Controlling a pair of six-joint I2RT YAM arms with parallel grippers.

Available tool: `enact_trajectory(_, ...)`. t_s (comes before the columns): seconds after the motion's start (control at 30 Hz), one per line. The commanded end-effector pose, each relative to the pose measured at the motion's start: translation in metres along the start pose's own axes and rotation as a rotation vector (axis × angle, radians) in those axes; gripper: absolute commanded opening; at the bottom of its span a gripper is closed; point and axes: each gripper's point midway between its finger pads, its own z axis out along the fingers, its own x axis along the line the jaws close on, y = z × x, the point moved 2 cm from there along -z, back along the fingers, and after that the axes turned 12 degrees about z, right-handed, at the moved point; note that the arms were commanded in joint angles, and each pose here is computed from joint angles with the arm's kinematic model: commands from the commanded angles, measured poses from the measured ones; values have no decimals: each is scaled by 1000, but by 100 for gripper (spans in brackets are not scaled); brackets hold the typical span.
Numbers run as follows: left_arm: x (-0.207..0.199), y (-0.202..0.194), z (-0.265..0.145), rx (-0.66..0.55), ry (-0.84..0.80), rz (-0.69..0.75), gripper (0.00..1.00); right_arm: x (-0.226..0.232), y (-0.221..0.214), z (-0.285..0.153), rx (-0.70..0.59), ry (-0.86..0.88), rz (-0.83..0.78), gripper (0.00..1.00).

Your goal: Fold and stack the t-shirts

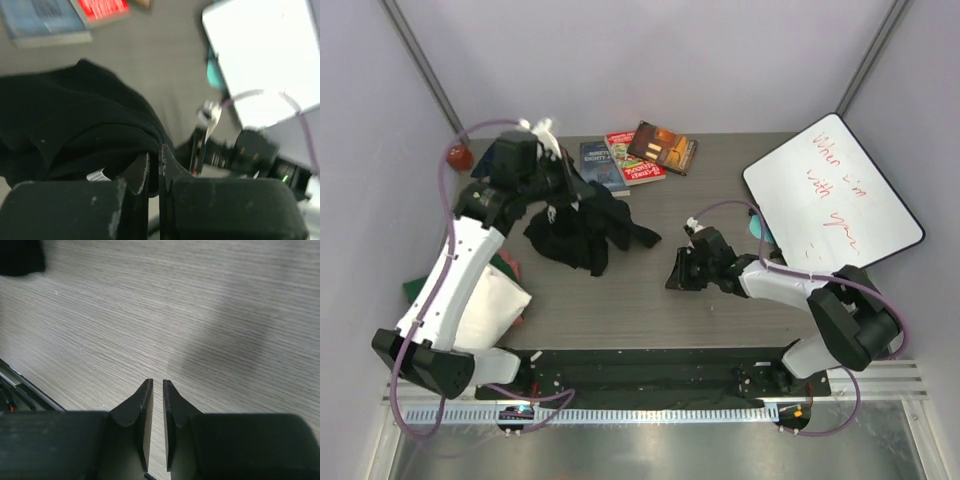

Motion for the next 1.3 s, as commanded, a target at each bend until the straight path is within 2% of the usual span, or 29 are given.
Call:
enact_trajectory(0.0, -29, -90, 24, 142, -155, 8, 0, 25, 22, -12, -75, 45, -7, 25)
enact_trajectory(0.03, -24, -103, 28, 148, -124, 3, 0, 28, 24, -13, -81, 52, -7, 33)
enact_trajectory(0.07, -21, -119, 34, 176, -108, -20, 0, 28, 25, -13, -85, 52, -7, 36)
enact_trajectory(0.1, -16, -144, 43, 216, -103, -37, 0, 28, 26, -16, -92, 49, -3, 38)
enact_trajectory(0.3, -21, -212, 71, 328, -94, -77, 0, 29, 51, -49, -242, -22, -10, 46)
enact_trajectory(0.4, -31, -249, 89, 448, -86, -76, 15, 29, 66, -71, -338, -69, -32, 49)
enact_trajectory(0.43, -34, -259, 92, 477, -82, -72, 19, 30, 71, -80, -366, -71, -50, 56)
enact_trajectory(0.5, -46, -275, 97, 514, -76, -37, 22, 29, 75, -90, -391, -99, -64, 60)
enact_trajectory(0.57, -55, -273, 97, 485, -79, -3, 31, 26, 80, -100, -420, -124, -85, 64)
enact_trajectory(0.63, -61, -269, 95, 452, -94, 1, 41, 28, 82, -104, -431, -118, -96, 65)
enact_trajectory(0.77, -67, -239, 83, 357, -108, 19, 48, 34, 80, -106, -409, -87, -117, 65)
enact_trajectory(0.9, -66, -205, 54, 282, -72, 55, 55, 39, 73, -106, -374, -46, -130, 65)
enact_trajectory(0.93, -62, -188, 43, 213, -41, 59, 57, 41, 71, -107, -366, -35, -131, 65)
enact_trajectory(0.97, -57, -182, 32, 199, -17, 66, 60, 44, 69, -107, -351, -15, -133, 65)
enact_trajectory(1.03, -51, -159, 8, 103, 11, 69, 68, 47, 66, -108, -340, 7, -127, 65)
enact_trajectory(1.1, -44, -154, -8, 68, 30, 71, 76, 53, 59, -107, -299, 51, -125, 64)
enact_trajectory(1.2, -28, -152, -29, 10, 72, 59, 75, 66, 42, -101, -207, 149, -79, 62)
enact_trajectory(1.27, -12, -167, -32, 28, 125, 57, 74, 74, 28, -92, -154, 229, -27, 61)
